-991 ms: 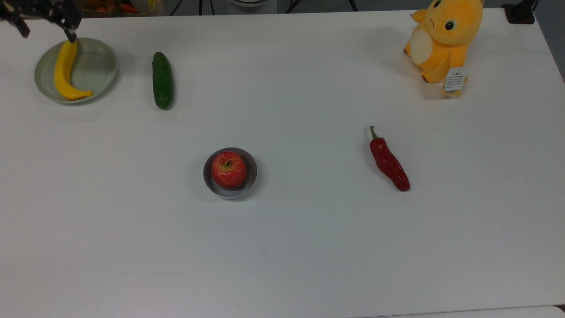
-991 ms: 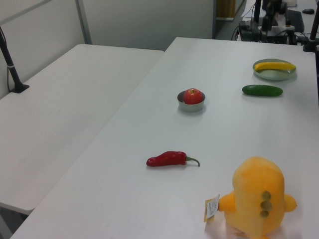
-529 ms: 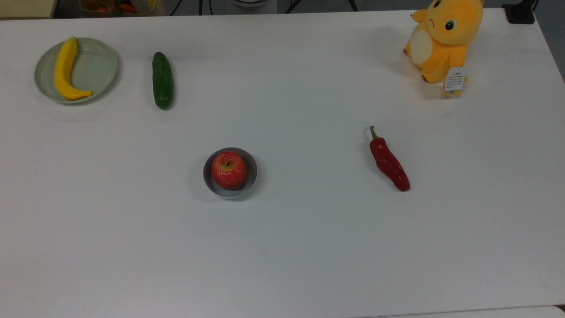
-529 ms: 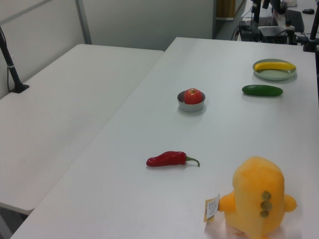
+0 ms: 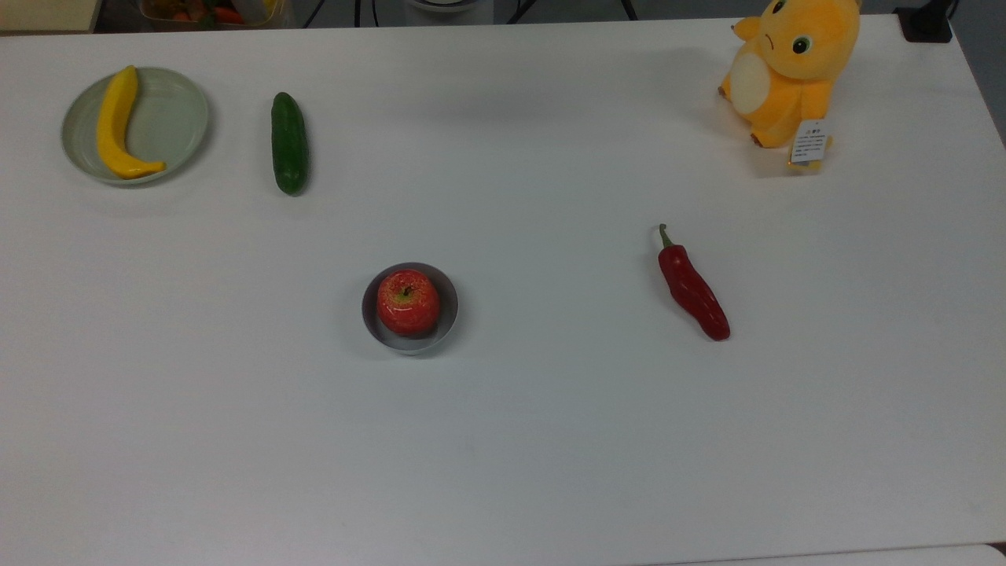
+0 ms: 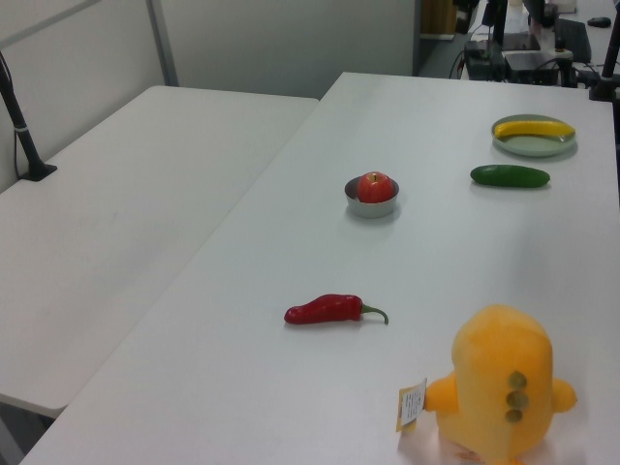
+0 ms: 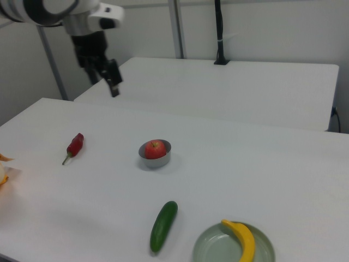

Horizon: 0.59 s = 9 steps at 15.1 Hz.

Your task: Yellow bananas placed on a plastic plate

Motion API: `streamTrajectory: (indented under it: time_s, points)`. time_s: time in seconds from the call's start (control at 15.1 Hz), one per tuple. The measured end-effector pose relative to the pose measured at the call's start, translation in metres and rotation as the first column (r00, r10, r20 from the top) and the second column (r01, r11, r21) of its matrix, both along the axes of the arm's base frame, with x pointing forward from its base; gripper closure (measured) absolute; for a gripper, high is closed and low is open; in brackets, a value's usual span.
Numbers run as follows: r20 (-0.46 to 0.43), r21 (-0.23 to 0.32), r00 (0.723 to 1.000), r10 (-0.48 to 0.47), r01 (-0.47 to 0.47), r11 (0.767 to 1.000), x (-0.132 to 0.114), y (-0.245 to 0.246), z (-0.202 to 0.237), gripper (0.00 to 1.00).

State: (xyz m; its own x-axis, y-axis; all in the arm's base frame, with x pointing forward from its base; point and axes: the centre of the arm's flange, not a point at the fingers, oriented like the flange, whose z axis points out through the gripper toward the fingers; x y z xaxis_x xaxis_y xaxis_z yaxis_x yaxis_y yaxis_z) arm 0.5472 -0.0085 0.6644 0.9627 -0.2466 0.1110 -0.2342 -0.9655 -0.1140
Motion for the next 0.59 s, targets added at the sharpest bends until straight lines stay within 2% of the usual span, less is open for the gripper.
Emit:
streamTrajectory:
  time_s: [0.2,0.33,0.46,0.59]
  points:
    - [-0.029,-0.002,0.996,0.083,-0.083,0.997,-0.004,0.051,-0.005,0.0]
    - [-0.044,-0.004,0.991,0.123,-0.124,0.992,-0.004,0.067,-0.013,0.0]
    - [-0.054,-0.01,0.975,0.218,-0.219,0.976,-0.004,0.078,-0.021,0.0]
    - [-0.038,-0.02,0.946,0.321,-0.322,0.947,0.0,0.085,-0.029,0.0]
